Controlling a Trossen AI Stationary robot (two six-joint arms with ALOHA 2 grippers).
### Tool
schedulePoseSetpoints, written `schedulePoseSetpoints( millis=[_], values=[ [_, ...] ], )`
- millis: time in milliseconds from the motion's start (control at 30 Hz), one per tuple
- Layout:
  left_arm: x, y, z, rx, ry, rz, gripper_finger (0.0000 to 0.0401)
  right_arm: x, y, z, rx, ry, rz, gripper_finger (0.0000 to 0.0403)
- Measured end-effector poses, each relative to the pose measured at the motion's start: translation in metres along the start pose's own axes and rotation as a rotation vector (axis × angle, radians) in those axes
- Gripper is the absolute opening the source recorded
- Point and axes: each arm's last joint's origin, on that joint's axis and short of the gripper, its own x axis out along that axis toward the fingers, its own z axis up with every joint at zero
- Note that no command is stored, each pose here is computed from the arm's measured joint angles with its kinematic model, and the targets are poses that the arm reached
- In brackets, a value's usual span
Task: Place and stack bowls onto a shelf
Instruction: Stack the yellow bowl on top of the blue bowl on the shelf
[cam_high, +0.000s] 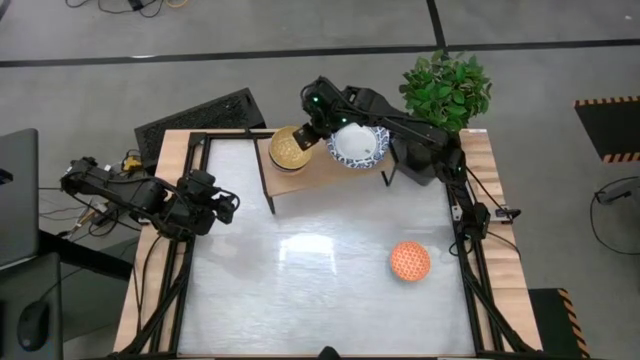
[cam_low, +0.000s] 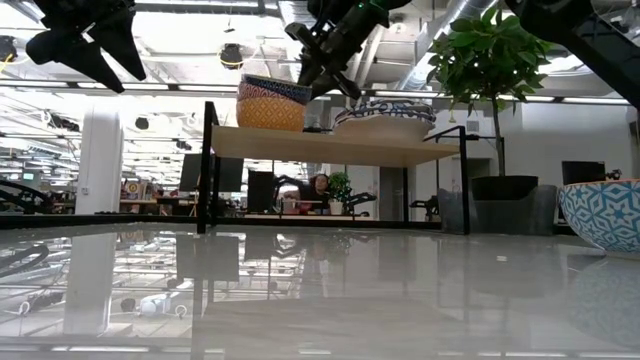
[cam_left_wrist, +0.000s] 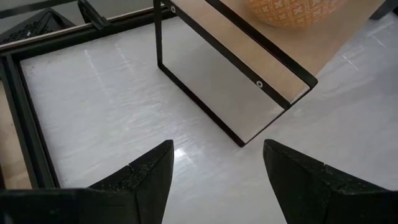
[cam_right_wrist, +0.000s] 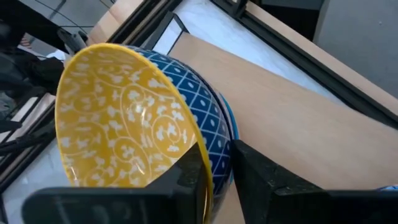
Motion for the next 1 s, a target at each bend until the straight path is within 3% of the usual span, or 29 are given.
schedulePoseSetpoints(
  millis=[367, 733, 1000],
  values=[
    [0.0, 0.0, 0.0, 0.0, -0.001, 0.0, 0.0232, 0.0, 0.001, 0.002, -0.007, -0.007, 0.032, 0.0112],
    [0.0, 0.0, 0.0, 0.0, -0.002, 0.0, 0.0232, -0.002, 0.002, 0.009, -0.039, -0.05, 0.111, 0.0231],
    [0.0, 0.0, 0.0, -0.001, -0.002, 0.001, 0.0232, -0.008, -0.001, 0.017, -0.041, -0.107, 0.122, 0.023]
  ],
)
